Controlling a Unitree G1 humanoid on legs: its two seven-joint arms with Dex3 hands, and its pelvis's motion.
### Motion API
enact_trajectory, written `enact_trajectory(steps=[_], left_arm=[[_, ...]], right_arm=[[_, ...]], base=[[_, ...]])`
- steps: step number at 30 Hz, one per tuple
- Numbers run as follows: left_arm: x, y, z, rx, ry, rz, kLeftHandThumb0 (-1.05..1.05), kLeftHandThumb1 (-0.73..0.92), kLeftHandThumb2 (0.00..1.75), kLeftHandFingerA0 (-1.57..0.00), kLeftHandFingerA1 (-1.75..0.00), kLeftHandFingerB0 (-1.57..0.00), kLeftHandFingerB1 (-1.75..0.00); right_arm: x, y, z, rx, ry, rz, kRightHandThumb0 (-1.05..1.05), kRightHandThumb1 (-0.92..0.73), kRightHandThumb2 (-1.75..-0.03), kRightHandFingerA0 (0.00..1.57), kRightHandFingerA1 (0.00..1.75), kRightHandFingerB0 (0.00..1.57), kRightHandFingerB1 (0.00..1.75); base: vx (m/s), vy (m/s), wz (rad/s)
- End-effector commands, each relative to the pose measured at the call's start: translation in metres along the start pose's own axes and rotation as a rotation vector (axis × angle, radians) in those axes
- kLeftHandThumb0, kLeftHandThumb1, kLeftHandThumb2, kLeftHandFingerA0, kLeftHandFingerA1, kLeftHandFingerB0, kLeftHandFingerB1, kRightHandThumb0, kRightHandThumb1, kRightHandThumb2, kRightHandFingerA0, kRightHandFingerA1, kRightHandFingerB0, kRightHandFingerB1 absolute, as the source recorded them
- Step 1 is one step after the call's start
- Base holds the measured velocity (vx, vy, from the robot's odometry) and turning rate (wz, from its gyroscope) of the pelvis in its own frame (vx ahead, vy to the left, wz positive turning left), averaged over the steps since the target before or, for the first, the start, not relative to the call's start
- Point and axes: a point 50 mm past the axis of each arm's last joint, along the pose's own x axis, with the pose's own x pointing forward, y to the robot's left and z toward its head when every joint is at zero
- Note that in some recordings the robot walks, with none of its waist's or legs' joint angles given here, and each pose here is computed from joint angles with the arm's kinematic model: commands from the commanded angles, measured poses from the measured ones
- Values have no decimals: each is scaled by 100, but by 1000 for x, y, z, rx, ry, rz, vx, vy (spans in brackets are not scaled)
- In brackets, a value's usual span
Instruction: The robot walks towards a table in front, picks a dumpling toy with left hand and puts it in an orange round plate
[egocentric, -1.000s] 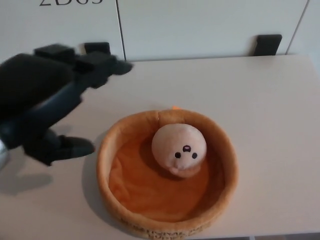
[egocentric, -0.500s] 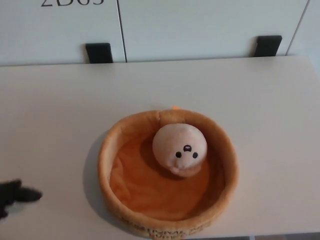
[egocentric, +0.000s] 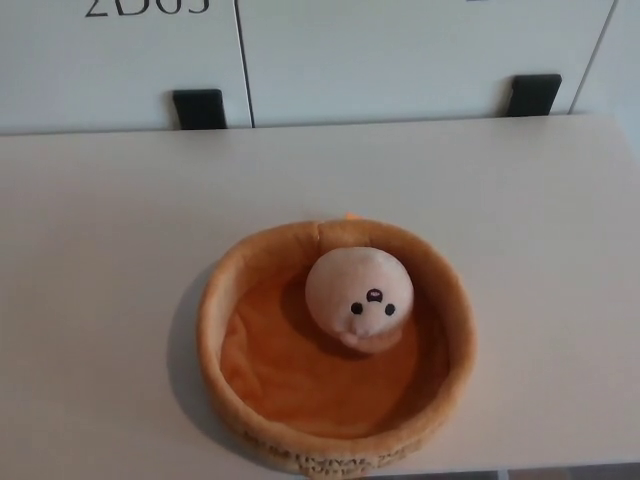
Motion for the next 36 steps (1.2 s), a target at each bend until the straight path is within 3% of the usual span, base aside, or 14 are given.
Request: enact_trajectory(steps=[1, 2, 3, 7, 8, 15, 20, 21, 25, 27, 32, 33, 34, 36], left_arm=[[10, -19, -6, 173, -65, -152, -39, 56, 57, -61, -51, -54, -42], [10, -19, -6, 174, -67, -152, -39, 56, 57, -61, -51, -54, -42], [33, -22, -16, 203, 16, -240, -41, 46, 81, -77, -91, -43, -56], [78, -25, -37, 251, 168, -344, -30, 63, 59, -71, -73, -51, -47], [95, -28, -45, 249, 223, -364, -40, 52, 79, -60, -66, -40, -52], [161, -31, -84, 91, 443, -367, -29, 61, 58, -46, -56, -35, -41], [178, -21, -92, -93, 509, -181, -34, 65, 59, -51, -56, -52, -47], [183, -31, -94, -198, 527, -81, -32, 65, 59, -53, -52, -65, -52], [185, -37, -95, -235, 540, -45, -32, 65, 59, -53, -52, -65, -52], [184, -59, -93, -204, 511, -49, -41, 73, 62, -61, -61, -44, -40], [184, -66, -94, -227, 510, -42, -42, 74, 62, -63, -57, -46, -39], [181, -61, -99, -280, 504, -63, -50, 61, 87, -47, -55, -35, -49], [179, -58, -101, -316, 496, -70, -45, 59, 84, -49, -56, -37, -49], [176, -58, -105, -340, 496, -70, -44, 57, 81, -48, -56, -36, -49]], right_arm=[[-3, -2, -15, -14, 40, -8, -33, -51, -86, 73, 65, 52, 56], [-3, -2, -15, -14, 40, -8, -33, -51, -86, 73, 65, 52, 56], [-3, 1, -16, -26, 40, 2, -34, -51, -87, 75, 66, 53, 56], [-1, 5, -11, -26, 39, 4, -29, -61, -57, 82, 48, 62, 41], [0, 7, -9, -29, 38, 6, -34, -46, -81, 77, 65, 53, 54], [1, 9, -6, -69, 32, 23, -34, -49, -84, 75, 65, 53, 55], [2, 9, -1, -59, 17, 27, -33, -50, -84, 74, 65, 53, 55], [1, 8, -1, -57, 16, 23, -30, -63, -58, 78, 47, 61, 41], [1, 7, -1, -59, 16, 22, -30, -63, -58, 78, 47, 61, 41], [1, 3, 5, -50, -14, 0, -33, -48, -83, 75, 65, 51, 55], [0, -2, 6, -43, -24, -9, -34, -47, -82, 76, 65, 54, 55], [1, -3, 13, -54, -40, -1, -30, -62, -58, 78, 46, 62, 41], [1, -4, 17, -68, -52, 3, -34, -49, -84, 72, 64, 51, 55], [1, -2, 16, -76, -48, 10, -33, -47, -83, 71, 64, 49, 54]], base=[[0, 0, 0], [0, 0, 0], [0, 0, 0], [0, 1, 2], [0, 0, 0], [0, 0, 0], [0, 0, 0], [0, 0, 0], [0, 0, 0], [0, 0, 0], [0, 0, 0], [0, 0, 0], [0, 0, 0], [0, 0, 0]])
